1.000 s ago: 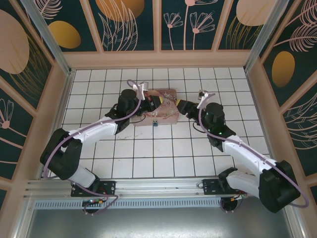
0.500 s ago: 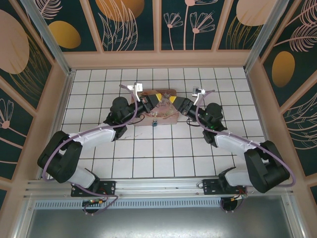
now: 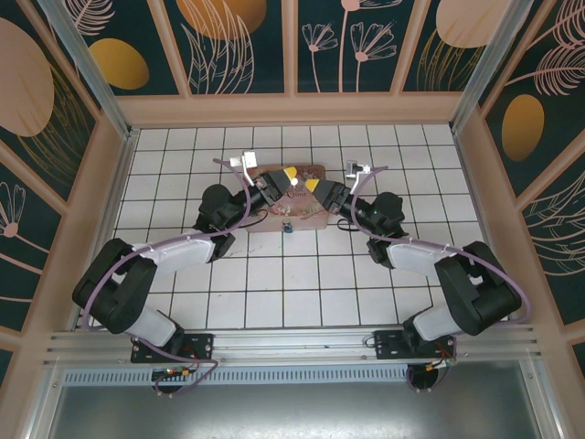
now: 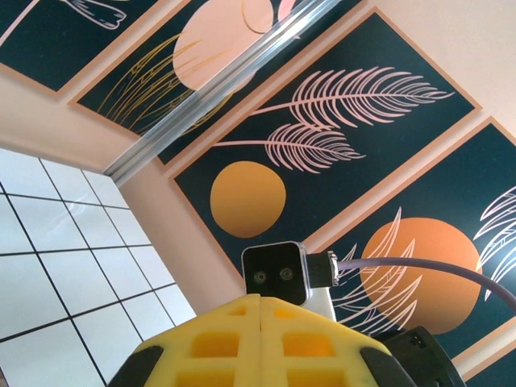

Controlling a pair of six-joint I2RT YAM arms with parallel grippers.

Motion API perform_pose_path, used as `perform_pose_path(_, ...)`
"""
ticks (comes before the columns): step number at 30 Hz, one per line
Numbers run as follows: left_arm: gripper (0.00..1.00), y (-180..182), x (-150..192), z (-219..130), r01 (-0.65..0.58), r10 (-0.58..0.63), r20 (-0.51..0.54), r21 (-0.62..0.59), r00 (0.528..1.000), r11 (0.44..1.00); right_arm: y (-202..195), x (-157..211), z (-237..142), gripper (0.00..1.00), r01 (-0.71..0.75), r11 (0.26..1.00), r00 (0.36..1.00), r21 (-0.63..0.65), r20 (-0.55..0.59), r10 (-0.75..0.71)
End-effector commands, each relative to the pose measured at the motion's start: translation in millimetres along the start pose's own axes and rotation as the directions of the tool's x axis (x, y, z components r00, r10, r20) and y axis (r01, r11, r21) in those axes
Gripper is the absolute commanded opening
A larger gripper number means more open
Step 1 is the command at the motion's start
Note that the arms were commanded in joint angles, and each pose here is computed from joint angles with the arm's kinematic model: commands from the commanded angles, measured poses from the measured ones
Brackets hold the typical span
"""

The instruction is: Unlock the padlock with the key

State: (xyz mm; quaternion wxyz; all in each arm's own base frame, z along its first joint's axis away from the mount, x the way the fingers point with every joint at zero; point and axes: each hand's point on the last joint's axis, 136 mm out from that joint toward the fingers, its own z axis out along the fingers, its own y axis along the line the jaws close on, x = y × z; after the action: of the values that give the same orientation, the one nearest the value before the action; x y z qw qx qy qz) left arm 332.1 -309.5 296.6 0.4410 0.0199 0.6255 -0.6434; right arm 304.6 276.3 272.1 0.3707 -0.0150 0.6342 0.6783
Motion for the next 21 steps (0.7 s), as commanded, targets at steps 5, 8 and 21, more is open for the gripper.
perform_pose_path(5,0.00,-4.0,-0.3,0.3,0.009,-0.010,0.014,0.040,1.000,0.999,33.2,-7.9,9.7,0.44,0.050,0.991,0.999,-0.124,0.024,-0.047)
perform_pose_path(8,0.00,-3.8,-0.6,0.8,0.008,-0.008,0.015,0.039,1.000,0.999,32.3,-5.8,12.0,0.43,0.045,0.991,0.999,-0.125,0.018,-0.043)
perform_pose_path(21,0.00,-2.7,0.6,2.6,0.014,-0.015,0.010,0.042,1.000,0.999,27.8,3.1,21.9,0.38,0.022,0.991,1.000,-0.134,-0.006,-0.023)
